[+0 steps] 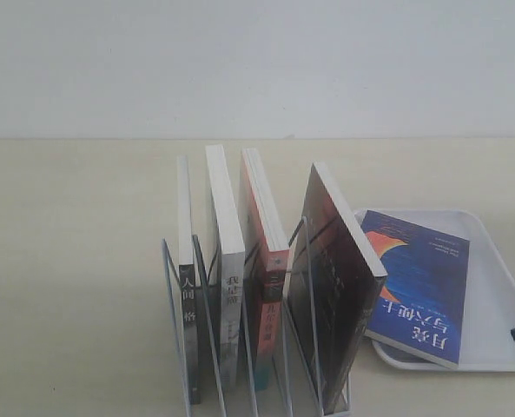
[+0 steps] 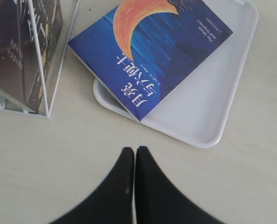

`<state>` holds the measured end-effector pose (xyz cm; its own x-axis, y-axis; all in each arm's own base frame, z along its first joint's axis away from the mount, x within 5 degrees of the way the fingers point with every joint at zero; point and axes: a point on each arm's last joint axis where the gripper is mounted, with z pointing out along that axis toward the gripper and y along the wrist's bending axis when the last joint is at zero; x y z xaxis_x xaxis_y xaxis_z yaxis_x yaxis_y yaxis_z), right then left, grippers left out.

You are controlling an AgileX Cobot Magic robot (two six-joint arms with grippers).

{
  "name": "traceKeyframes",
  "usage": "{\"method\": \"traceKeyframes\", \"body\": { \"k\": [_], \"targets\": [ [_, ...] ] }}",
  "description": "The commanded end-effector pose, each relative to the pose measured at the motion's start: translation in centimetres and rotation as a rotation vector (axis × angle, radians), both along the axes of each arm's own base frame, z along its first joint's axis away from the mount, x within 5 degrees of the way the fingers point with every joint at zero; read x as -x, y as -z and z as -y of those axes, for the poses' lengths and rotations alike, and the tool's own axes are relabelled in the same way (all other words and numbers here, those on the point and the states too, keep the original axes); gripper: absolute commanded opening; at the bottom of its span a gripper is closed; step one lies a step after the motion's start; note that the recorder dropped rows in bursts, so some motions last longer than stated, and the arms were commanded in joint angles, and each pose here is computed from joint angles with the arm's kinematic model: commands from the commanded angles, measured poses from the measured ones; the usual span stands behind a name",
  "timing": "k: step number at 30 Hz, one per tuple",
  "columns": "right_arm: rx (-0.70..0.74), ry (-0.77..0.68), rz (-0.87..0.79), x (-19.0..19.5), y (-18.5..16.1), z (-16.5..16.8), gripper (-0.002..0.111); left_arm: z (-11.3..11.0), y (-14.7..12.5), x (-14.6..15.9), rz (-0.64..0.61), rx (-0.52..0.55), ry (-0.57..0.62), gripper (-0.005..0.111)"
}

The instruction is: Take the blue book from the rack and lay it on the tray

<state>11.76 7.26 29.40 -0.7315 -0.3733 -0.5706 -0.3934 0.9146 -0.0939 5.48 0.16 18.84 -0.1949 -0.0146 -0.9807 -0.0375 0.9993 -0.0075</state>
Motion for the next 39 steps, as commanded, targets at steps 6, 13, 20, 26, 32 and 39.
{"method": "traceKeyframes", "body": {
  "k": [6,13,20,26,32,39],
  "targets": [
    [-0.018,0.003,0.014,0.0,-0.2,0.0,0.000,0.0,0.0,0.0,0.006,0.001,-0.001,0.004],
    [-0.023,-0.018,0.020,0.3,-0.3,-0.1,0.000,0.0,0.0,0.0,0.006,0.001,-0.001,0.004],
    [-0.188,-0.050,0.191,1.3,-1.8,0.5,0.000,0.0,0.0,0.0,0.006,0.001,-0.001,0.004],
    [-0.476,0.014,0.437,2.3,-0.2,2.0,0.000,0.0,0.0,0.0,0.006,0.001,-0.001,0.004],
    [-0.749,0.090,0.681,3.5,2.8,3.3,0.000,0.0,0.0,0.0,0.006,0.001,-0.001,0.004],
    [-0.842,0.204,0.772,5.2,6.7,4.9,0.000,0.0,0.0,0.0,0.006,0.001,-0.001,0.004]
  ]
}}
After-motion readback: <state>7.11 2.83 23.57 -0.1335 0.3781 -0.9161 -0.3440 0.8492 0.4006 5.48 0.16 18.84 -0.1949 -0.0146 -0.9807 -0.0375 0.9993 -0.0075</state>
